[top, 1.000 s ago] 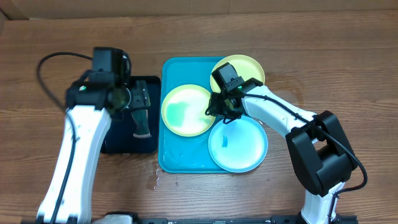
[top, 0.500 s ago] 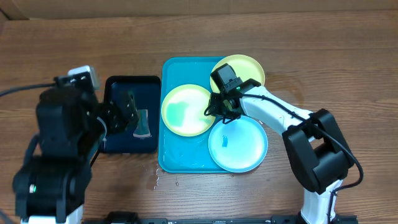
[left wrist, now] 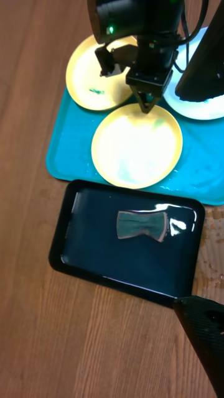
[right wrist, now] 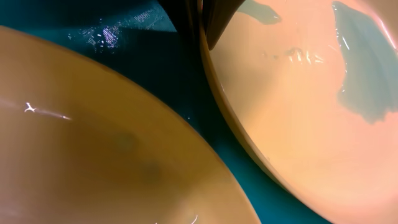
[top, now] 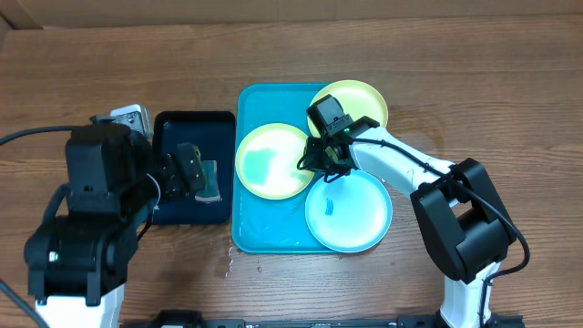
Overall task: Clean dirty plates on tray and stack at the side
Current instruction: 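Release the sponge and raise the left gripper away from the tray, then lift the top yellow plate by its rim with the right gripper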
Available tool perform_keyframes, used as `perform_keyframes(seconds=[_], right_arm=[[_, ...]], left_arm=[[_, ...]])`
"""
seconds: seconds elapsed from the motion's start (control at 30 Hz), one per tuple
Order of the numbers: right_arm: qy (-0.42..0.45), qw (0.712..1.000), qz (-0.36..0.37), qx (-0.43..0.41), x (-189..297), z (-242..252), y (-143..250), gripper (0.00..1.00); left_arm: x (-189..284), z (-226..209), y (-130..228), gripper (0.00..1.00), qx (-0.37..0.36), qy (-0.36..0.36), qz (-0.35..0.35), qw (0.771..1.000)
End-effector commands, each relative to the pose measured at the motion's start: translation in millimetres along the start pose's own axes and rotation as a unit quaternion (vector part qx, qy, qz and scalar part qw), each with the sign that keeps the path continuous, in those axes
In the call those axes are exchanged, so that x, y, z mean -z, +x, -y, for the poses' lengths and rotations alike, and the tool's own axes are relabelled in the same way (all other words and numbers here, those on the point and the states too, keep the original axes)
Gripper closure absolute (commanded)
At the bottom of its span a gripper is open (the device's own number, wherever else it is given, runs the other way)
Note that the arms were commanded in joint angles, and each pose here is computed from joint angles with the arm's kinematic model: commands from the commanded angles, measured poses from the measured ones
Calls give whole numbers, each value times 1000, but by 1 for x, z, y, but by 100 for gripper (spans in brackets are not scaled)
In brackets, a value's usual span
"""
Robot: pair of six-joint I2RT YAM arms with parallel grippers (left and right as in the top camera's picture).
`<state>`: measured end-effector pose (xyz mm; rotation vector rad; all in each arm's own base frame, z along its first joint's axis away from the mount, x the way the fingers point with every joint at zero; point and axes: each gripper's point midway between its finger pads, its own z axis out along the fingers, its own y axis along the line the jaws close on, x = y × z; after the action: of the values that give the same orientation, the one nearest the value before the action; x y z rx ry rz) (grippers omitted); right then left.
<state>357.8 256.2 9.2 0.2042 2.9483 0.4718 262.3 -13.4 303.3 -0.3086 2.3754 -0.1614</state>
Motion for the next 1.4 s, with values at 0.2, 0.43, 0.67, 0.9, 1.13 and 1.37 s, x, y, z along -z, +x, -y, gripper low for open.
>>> perform_keyframes(seconds=[0.2, 0.43, 0.67, 0.9, 1.13, 1.37], right_arm=[[-13, 1000, 4, 2, 32, -17, -6, 96], [-37, 999, 32, 8, 73, -32, -12, 96], [-52, 997, 48, 12, 96, -43, -19, 96], [-38, 996, 85, 14, 96, -45, -29, 96], [-34, 993, 113, 32, 96, -58, -29, 96], [-34, 991, 126, 44, 94, -67, -27, 96]], left_arm=[[-30, -1, 0, 0, 6, -16, -44, 999], [-60, -3, 6, 0, 6, -31, -90, 995], [-96, -7, 19, 0, 5, -50, -148, 988], [-126, -11, 33, 0, 2, -66, -199, 978], [-155, -16, 51, 0, 1, -82, -249, 965], [-180, 4, 53, 0, 19, -26, -263, 964]])
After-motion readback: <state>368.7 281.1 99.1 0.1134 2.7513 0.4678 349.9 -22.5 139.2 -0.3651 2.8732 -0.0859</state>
